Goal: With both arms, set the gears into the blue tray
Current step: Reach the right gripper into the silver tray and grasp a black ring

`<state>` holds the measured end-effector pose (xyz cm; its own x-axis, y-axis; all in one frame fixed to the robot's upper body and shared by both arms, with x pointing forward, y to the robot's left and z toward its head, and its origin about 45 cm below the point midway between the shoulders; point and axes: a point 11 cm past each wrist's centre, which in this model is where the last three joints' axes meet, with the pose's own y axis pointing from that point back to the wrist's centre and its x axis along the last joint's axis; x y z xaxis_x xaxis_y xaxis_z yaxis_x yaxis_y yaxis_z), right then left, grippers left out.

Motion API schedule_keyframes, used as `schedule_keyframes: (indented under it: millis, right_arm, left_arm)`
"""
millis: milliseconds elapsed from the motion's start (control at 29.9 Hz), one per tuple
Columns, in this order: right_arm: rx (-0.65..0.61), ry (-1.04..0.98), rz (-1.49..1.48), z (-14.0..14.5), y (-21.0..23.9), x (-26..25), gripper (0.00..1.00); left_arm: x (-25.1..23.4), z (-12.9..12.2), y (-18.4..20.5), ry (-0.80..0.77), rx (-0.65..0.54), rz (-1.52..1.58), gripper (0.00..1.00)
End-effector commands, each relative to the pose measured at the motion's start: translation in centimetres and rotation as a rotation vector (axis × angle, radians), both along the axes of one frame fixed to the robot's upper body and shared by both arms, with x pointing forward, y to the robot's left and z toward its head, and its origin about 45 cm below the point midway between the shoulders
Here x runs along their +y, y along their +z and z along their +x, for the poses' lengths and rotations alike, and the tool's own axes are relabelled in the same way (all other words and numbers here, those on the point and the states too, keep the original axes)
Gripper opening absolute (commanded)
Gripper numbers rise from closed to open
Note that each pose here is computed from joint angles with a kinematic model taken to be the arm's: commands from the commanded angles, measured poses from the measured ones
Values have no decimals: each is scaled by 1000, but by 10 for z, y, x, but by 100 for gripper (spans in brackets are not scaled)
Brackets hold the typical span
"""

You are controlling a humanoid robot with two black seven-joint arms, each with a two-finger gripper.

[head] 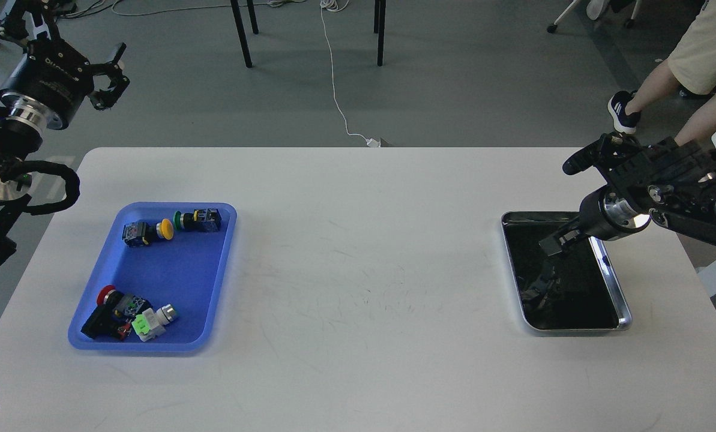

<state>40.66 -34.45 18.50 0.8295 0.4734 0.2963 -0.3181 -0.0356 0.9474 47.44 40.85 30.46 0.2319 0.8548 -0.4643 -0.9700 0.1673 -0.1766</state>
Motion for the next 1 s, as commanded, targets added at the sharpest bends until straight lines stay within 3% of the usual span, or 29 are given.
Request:
schedule_keyframes:
  millis: [0,267,435,669,970]
  right_arm:
    - [3,-21,-38,2,-18,-6,73]
    - [9,-34,-58,1,-31,-9,66]
    - [19,-37,-58,-3,-35,-10,56]
    - [-6,-57,-46,3,-30,-13,33]
    - [5,-73,-46,-2,-36,-19,24]
  left_arm:
    - [-1,0,-2,-2,5,2,98]
    - [4,-3,-5,5,13,9,99]
    - [5,-4,-9,7,20,8,98]
    - [6,-5,-8,10,18,9,99]
    - [11,-6,-6,17,17,19,98]
